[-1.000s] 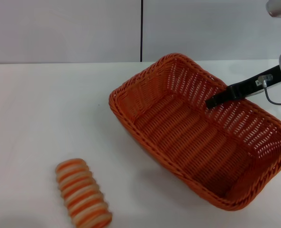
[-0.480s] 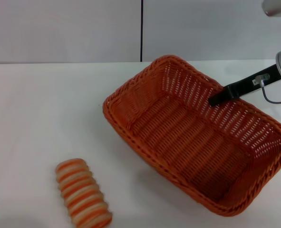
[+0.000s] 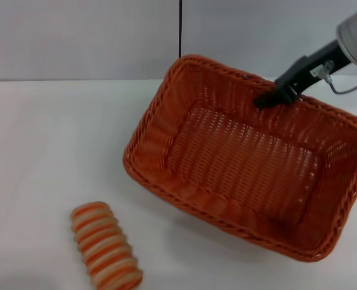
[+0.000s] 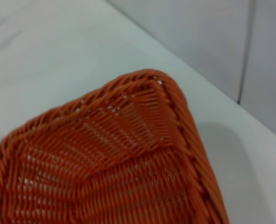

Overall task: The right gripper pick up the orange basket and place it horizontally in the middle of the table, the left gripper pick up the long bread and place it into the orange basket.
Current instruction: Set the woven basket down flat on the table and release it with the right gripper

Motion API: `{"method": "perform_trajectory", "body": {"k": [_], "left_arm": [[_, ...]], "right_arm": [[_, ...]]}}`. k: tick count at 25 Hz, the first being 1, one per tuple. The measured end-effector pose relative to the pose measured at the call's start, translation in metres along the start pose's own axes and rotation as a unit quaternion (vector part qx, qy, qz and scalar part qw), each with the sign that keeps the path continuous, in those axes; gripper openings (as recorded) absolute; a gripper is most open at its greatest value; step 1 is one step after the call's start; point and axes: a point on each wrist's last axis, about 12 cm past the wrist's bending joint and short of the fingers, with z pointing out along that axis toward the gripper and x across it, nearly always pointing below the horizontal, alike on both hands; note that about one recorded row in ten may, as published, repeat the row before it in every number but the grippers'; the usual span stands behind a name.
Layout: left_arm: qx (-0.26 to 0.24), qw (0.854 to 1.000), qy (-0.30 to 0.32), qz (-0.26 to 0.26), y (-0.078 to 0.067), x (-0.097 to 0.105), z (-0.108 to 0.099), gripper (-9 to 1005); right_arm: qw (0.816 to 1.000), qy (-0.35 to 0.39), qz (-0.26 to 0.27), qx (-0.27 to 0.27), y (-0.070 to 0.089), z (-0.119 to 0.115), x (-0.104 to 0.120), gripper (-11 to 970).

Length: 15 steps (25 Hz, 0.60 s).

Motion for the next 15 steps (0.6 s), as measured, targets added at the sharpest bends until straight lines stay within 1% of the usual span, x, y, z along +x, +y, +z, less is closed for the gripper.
{"method": "perform_trajectory", "body": {"k": [1, 2, 5, 6, 9, 10, 11, 12, 15], "left_arm": [[-0.006, 1.000, -0.001, 0.001, 0.002, -0.001, -0.007, 746], [-0.006, 1.000, -0.001, 0.001, 0.002, -0.001, -0.007, 746], [-0.016, 1.000, 0.000, 0.004, 0.005, -0.002, -0.020, 746], [-0.021, 1.000, 0.001, 0.005, 0.007, -0.003, -0.028, 746], [-0.026, 1.000, 0.001, 0.006, 0.007, -0.003, -0.037, 746], [-0.026, 1.000, 0.001, 0.006, 0.007, -0.003, -0.037, 746], [-0.028, 1.000, -0.001, 0.005, 0.007, -0.004, -0.043, 746], [-0.028, 1.000, -0.001, 0.005, 0.007, -0.004, -0.043, 746], [-0.031, 1.000, -0.004, 0.005, 0.007, -0.005, -0.053, 746]], "right_arm": [[0.999, 0.014, -0.051, 0.010, 0.005, 0.002, -0.010, 148], [0.999, 0.014, -0.051, 0.010, 0.005, 0.002, -0.010, 148], [0.992, 0.019, -0.120, 0.030, 0.013, 0.006, -0.023, 148], [0.985, 0.016, -0.168, 0.036, 0.019, 0.009, -0.029, 147], [0.975, 0.010, -0.221, 0.035, 0.027, 0.013, -0.036, 147], [0.975, 0.010, -0.221, 0.035, 0.027, 0.013, -0.036, 147], [0.968, 0.005, -0.249, 0.033, 0.031, 0.017, -0.042, 146], [0.968, 0.005, -0.249, 0.033, 0.031, 0.017, -0.042, 146], [0.956, -0.006, -0.293, 0.022, 0.040, 0.022, -0.048, 146]]}}
